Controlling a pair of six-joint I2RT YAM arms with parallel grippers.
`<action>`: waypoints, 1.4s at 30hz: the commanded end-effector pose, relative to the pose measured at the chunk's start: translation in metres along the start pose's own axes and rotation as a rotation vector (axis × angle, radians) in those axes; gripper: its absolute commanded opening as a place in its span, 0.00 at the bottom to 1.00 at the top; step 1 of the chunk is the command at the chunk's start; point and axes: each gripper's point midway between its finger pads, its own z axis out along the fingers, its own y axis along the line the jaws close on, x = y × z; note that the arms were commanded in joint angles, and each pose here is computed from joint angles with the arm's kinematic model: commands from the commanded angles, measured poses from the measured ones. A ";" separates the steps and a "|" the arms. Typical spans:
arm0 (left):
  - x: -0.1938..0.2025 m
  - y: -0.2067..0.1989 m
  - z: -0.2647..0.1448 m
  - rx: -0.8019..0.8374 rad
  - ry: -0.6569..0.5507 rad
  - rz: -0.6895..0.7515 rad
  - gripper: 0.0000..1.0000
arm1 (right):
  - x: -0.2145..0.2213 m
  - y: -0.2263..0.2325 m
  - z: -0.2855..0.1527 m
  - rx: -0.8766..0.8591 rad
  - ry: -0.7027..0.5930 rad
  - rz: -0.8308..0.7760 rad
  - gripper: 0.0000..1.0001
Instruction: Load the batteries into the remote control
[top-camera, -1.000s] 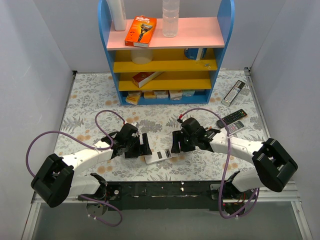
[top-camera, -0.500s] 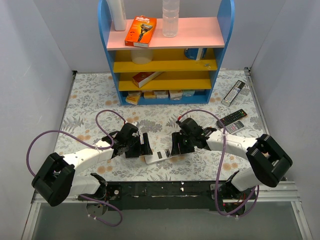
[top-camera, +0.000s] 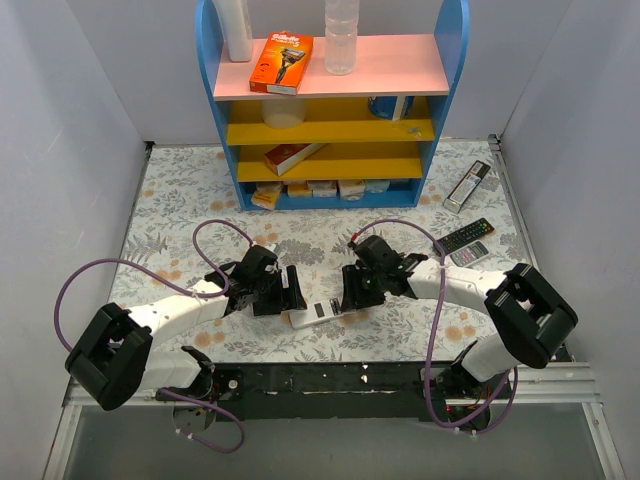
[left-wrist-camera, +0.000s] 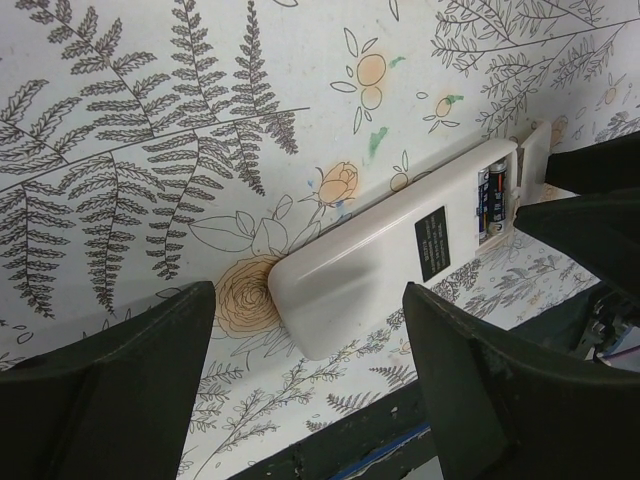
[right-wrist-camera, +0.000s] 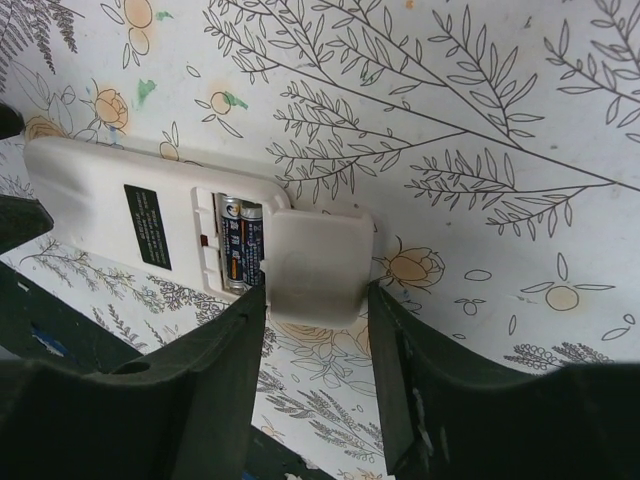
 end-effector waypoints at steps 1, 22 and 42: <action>0.009 0.008 0.002 -0.031 0.041 -0.002 0.76 | -0.004 0.006 0.003 -0.008 -0.001 -0.018 0.51; 0.011 0.007 0.003 -0.026 0.044 -0.011 0.75 | -0.017 0.029 -0.001 -0.039 -0.043 -0.022 0.33; 0.013 0.011 0.001 -0.039 0.042 -0.008 0.75 | -0.023 0.017 -0.008 0.051 -0.095 0.016 0.42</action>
